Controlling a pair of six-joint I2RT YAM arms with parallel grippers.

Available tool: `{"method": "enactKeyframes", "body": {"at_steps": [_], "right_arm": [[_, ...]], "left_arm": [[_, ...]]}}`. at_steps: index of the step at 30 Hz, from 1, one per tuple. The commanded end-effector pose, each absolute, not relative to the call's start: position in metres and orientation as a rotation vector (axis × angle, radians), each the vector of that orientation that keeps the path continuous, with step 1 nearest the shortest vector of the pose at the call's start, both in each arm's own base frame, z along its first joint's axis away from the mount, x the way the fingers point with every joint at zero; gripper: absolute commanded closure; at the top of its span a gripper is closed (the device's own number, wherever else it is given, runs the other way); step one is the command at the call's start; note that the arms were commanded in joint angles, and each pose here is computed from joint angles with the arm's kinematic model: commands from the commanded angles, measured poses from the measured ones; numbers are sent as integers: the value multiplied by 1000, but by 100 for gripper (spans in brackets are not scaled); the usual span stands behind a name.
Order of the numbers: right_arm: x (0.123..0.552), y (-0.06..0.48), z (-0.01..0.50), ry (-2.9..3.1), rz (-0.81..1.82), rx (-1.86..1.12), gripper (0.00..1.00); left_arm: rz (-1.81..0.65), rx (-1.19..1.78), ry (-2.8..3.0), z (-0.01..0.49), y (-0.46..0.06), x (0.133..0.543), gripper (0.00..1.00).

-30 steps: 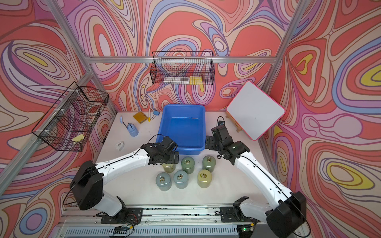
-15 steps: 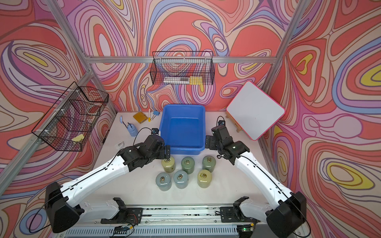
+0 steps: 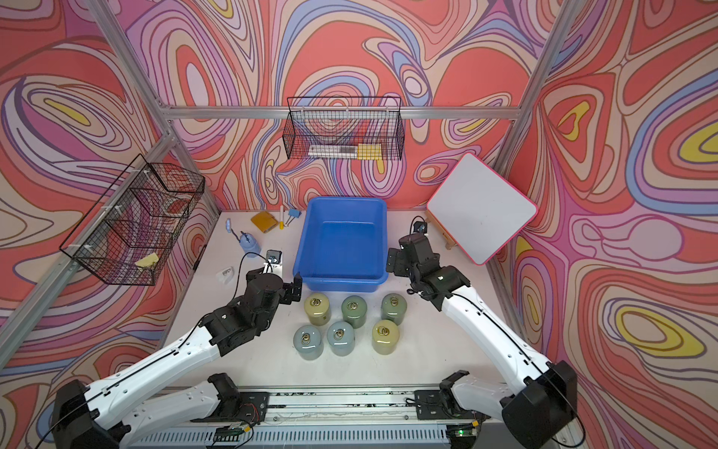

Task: Take the tea canister out of the basket
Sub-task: Reset both arms

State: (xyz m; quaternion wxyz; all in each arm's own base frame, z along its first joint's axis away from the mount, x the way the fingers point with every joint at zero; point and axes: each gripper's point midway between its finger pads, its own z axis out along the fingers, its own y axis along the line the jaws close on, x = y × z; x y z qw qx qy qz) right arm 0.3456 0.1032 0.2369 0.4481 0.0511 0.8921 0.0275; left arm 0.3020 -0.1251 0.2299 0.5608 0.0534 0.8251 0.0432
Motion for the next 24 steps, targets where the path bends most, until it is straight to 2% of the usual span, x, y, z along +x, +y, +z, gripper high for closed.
{"method": "enactKeyframes", "body": {"at_steps": [1, 9, 24], "right_arm": [[355, 98, 245, 2109, 37, 117, 2], [349, 36, 265, 1882, -174, 361, 2], [380, -36, 219, 1949, -221, 483, 2]], "left_arm": [[105, 25, 1814, 259, -107, 319, 1], [209, -13, 1739, 249, -78, 342, 1], [443, -43, 1751, 213, -20, 372, 1]]}}
